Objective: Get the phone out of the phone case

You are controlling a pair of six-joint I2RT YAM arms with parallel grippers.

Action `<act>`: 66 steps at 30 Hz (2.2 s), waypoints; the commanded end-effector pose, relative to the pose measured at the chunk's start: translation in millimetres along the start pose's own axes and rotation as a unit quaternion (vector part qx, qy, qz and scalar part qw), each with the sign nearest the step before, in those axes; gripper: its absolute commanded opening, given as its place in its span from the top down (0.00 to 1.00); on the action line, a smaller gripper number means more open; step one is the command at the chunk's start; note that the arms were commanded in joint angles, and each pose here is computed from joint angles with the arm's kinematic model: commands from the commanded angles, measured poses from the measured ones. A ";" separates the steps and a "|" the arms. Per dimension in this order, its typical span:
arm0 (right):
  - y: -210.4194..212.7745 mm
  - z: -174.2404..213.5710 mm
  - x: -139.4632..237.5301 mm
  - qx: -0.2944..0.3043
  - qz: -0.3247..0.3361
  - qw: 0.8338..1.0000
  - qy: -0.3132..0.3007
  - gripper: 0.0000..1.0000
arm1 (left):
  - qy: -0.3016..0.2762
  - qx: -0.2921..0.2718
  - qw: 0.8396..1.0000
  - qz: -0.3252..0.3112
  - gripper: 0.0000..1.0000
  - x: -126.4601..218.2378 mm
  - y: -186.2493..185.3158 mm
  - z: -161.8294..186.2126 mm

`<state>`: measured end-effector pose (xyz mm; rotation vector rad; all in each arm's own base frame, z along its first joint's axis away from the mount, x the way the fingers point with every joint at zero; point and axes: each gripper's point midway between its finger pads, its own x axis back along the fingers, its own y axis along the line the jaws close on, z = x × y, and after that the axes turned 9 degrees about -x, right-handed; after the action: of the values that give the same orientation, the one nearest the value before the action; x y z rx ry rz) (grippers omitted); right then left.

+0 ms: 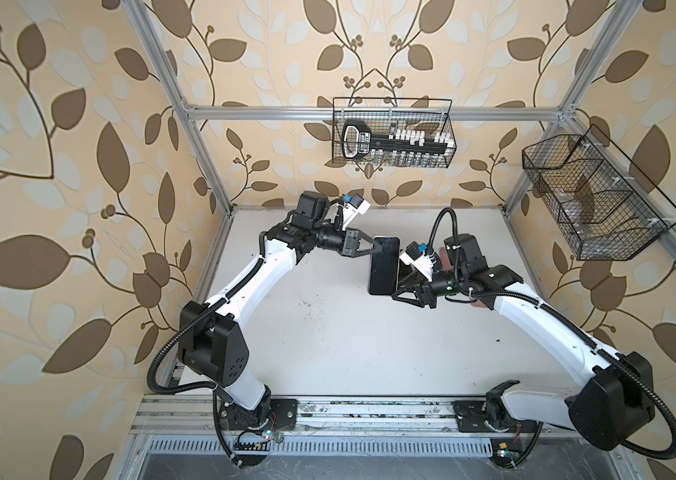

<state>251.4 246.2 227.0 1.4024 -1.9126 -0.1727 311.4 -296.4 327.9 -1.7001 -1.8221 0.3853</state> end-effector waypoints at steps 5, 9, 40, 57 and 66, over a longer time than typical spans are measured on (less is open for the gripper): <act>11.3 -2.6 -1.0 0.021 -0.023 0.999 0.011 0.61 | -0.020 -0.053 0.998 0.040 1.00 8.8 -29.5 -20.7; 14.2 -3.4 -2.4 0.020 -0.032 0.999 0.013 0.66 | -0.020 -0.055 0.997 0.043 1.00 9.3 -31.5 -21.5; 19.5 -1.5 -2.8 0.004 -0.086 0.996 0.015 0.79 | -0.031 -0.074 0.995 0.063 1.00 15.9 -51.2 -26.4; 21.4 -7.4 0.7 0.002 -0.107 0.994 0.003 0.84 | -0.033 -0.073 0.994 0.071 1.00 10.7 -52.4 -26.0; 24.5 -10.8 4.4 0.002 -0.123 0.992 -0.006 0.81 | -0.033 -0.071 0.994 0.073 1.00 7.4 -50.7 -26.9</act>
<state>237.5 252.5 237.2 1.5724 -1.7451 -0.2974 308.8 -300.4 349.0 -1.7925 -1.8215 0.4186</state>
